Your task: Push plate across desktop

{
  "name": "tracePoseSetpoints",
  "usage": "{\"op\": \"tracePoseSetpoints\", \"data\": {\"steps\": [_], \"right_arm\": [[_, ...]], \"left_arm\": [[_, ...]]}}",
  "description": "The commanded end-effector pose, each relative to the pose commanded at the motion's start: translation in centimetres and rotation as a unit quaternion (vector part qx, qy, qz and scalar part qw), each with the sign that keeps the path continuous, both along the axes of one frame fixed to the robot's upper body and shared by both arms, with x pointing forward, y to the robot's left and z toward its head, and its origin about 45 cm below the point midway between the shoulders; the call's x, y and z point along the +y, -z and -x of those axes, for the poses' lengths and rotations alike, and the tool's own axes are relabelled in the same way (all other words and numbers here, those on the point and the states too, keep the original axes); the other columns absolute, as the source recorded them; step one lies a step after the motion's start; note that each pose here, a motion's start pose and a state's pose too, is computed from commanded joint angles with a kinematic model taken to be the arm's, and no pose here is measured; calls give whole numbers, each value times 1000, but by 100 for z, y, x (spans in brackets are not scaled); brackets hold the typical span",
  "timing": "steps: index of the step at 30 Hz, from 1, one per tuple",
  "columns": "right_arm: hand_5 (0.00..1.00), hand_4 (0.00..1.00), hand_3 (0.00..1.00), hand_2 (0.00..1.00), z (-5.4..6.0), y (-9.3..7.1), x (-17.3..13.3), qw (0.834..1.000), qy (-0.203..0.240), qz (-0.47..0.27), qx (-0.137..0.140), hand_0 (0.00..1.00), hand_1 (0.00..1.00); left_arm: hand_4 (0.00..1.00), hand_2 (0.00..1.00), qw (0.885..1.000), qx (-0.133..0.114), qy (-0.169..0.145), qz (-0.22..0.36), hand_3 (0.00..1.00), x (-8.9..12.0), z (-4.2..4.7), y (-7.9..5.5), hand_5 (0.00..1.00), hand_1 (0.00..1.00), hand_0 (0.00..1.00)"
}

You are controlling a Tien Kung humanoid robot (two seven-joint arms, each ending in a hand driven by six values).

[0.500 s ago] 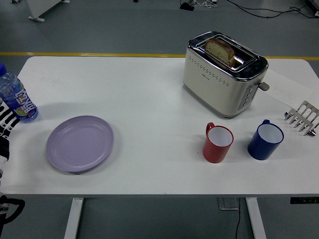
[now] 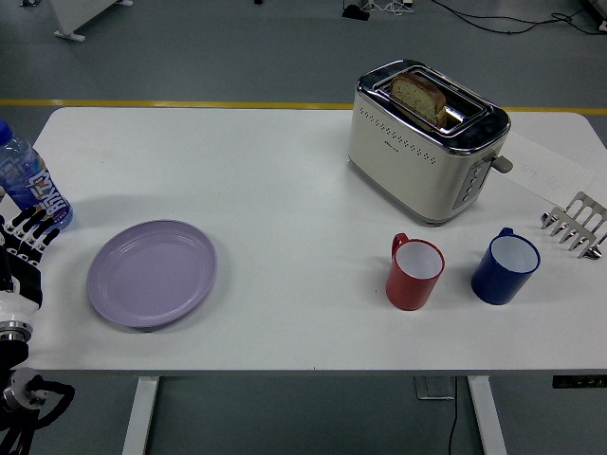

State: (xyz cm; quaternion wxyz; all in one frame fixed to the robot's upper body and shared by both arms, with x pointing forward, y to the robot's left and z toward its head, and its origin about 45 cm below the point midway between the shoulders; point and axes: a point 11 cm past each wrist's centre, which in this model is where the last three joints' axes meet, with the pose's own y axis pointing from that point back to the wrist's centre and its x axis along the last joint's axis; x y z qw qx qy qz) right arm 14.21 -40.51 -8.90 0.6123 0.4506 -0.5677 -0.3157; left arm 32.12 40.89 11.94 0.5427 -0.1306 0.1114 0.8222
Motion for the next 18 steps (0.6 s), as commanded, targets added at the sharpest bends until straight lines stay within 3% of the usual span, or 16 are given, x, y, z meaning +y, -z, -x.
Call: {"op": "tracePoseSetpoints", "data": {"steps": [7, 18], "right_arm": [[544, 67, 573, 611, -22, -3, 10, 1000, -3, -3, -1, 569, 529], [549, 65, 576, 612, -40, -4, 22, 1000, -10, -10, 1, 569, 531]], "left_arm": [[479, 703, 1000, 10, -1, 11, 586, -96, 12, 135, 998, 733, 706], [470, 700, 999, 9, 14, 29, 578, -243, -53, 175, 998, 732, 702]]}}
